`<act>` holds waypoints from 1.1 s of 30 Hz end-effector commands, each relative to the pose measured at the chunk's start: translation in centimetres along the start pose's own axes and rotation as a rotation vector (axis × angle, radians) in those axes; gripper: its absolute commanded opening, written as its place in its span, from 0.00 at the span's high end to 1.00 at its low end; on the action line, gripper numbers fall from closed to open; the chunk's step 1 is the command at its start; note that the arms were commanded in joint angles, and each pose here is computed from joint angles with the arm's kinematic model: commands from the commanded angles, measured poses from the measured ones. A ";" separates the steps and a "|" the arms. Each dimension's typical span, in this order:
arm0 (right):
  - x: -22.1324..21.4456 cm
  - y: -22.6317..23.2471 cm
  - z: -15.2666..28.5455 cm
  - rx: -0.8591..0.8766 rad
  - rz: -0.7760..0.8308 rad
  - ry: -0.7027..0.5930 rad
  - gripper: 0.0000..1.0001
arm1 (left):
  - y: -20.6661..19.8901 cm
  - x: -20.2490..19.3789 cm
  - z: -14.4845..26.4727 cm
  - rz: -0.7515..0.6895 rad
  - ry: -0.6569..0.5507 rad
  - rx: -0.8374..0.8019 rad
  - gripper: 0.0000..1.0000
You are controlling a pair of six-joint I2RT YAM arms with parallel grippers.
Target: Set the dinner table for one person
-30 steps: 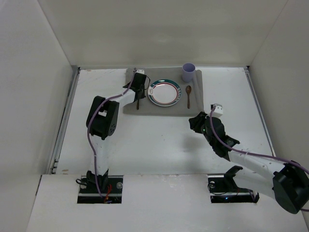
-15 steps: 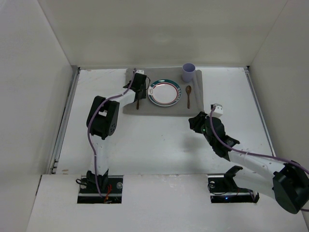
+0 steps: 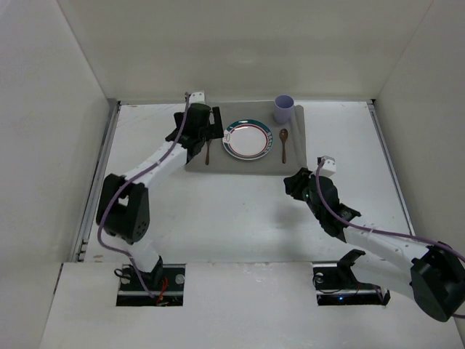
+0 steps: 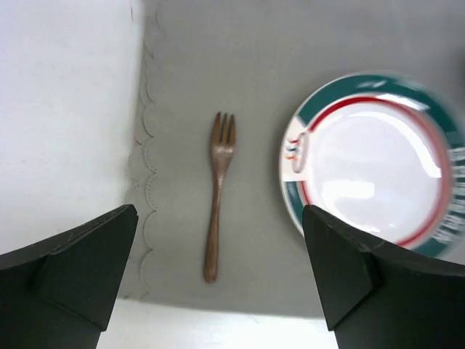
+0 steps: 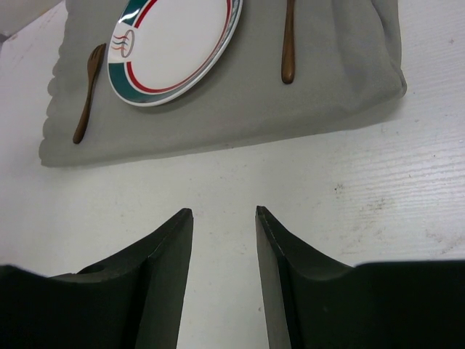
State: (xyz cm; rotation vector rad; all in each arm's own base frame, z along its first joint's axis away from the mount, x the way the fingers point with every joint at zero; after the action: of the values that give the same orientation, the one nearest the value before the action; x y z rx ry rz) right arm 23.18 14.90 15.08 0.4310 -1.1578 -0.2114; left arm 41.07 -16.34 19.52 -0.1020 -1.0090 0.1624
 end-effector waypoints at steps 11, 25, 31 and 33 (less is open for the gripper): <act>2.2 2.0 -0.2 0.059 -0.028 -0.082 0.68 | 7.4 -5.5 11.9 0.300 -0.125 0.041 0.00; 1.5 1.6 -0.8 0.037 -0.030 -0.083 0.61 | 17.4 -17.2 15.2 0.567 -0.032 0.368 0.00; 1.2 1.5 -1.2 0.030 -0.022 -0.076 0.53 | 17.8 -17.2 14.1 0.590 -0.016 0.419 0.00; 1.1 1.7 -1.2 0.032 -0.015 -0.064 0.53 | 17.5 -16.9 13.8 0.589 -0.026 0.412 0.00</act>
State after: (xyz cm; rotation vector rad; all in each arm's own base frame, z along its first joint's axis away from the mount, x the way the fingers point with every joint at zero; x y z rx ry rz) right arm 23.72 15.36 14.22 0.4178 -1.1511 -0.2105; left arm 17.87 -1.91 8.99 0.0096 -0.8828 0.8658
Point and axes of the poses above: each gripper's point midway between its finger pads, its own z axis back along the fingers, its own y axis along the line the jaws close on, x = y × z, the point moved 7 cm from there along z, back along the fingers, and after that the axes turned 4 degrees about z, right-handed, at the moved point
